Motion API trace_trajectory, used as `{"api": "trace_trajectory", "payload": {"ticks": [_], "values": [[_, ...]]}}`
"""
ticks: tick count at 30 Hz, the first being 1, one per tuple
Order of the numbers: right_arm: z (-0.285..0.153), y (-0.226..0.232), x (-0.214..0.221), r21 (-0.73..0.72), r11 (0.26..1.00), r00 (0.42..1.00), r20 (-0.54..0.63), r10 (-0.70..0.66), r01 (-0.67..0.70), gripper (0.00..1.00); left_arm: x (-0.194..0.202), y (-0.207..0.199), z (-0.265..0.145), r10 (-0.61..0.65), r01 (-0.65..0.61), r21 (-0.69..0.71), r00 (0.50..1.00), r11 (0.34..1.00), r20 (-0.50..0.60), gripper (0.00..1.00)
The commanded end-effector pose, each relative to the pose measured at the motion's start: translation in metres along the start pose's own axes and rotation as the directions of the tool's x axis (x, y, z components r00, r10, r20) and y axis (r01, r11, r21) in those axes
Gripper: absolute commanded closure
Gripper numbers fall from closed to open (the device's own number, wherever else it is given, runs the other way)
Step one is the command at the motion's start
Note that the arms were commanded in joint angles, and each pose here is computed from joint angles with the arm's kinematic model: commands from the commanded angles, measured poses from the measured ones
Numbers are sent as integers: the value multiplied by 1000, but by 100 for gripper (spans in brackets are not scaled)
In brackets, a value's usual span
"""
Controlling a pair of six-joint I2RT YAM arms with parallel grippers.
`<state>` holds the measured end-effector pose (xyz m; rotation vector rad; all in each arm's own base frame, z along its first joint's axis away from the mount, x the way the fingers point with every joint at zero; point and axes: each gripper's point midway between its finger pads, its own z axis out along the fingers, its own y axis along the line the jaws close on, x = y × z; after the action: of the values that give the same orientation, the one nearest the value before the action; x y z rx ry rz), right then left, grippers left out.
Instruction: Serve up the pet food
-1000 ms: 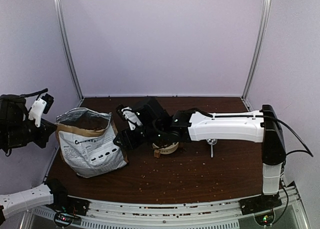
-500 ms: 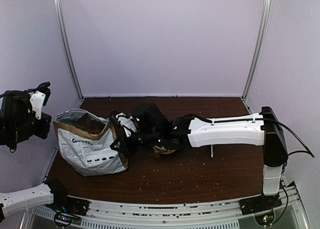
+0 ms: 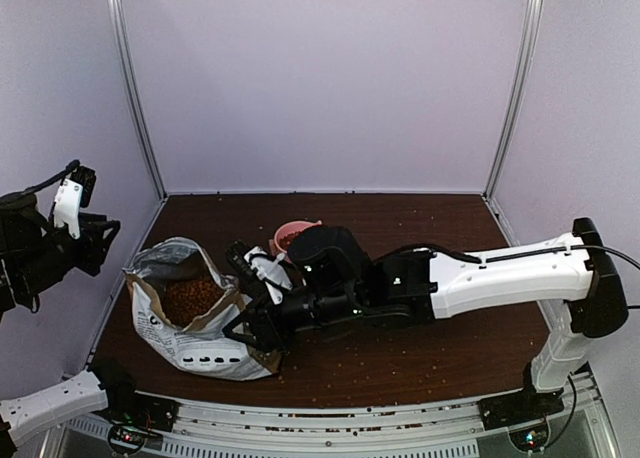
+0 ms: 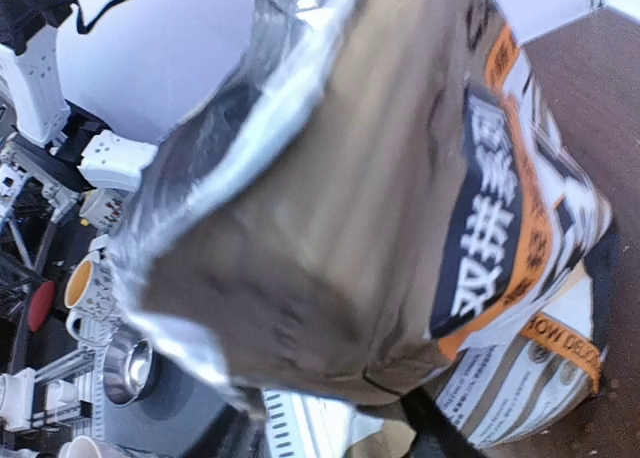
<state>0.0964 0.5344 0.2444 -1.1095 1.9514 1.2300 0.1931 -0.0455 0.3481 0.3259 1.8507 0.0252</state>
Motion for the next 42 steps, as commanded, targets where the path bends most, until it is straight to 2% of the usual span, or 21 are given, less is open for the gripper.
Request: {"api": "trace_trajectory", "payload": {"ticks": [1,4,7,9,12,16,21,28,29,30,35,39,42], "values": [[-42,15,-50,26,993,987,107,-120,118,45,-4,-27,-5,-61,65,166,998,984,-29,54],[-58,13,-53,68,975,970,108,-218,212,32,3,-46,-7,-107,134,264,988,955,-114,31],[-61,6,-49,109,944,942,98,-321,310,23,1,-67,-16,-127,166,384,984,908,-125,20],[-57,4,-49,123,921,921,79,-381,370,22,-4,-75,-21,-138,169,434,985,885,-101,16],[-48,8,-47,93,874,874,58,-482,476,22,-7,-86,-26,-122,155,502,988,851,-97,15],[-39,6,-52,115,819,818,72,-571,562,22,-4,-92,-27,-99,136,532,990,836,-97,14],[-23,2,-58,142,765,764,78,-641,628,22,-5,-98,-31,-65,97,568,995,817,-76,13],[-2,-11,-67,224,714,723,55,-689,663,23,-9,-106,-35,5,12,618,1000,786,-25,13],[-2,-13,-69,240,707,719,50,-694,666,25,-11,-108,-35,11,-4,626,1000,780,-7,12],[-1,-15,-72,251,705,719,47,-694,664,33,-13,-110,-37,16,-18,640,1000,768,9,12],[-18,-21,-87,334,728,748,91,-657,599,100,-31,-128,-42,17,-60,724,998,687,66,10],[-42,-22,-87,326,791,782,197,-592,517,100,-36,-140,-32,66,-95,757,995,647,68,10],[-54,-21,-92,272,850,810,276,-518,451,100,-38,-153,-28,96,-115,803,993,585,72,11]]}}
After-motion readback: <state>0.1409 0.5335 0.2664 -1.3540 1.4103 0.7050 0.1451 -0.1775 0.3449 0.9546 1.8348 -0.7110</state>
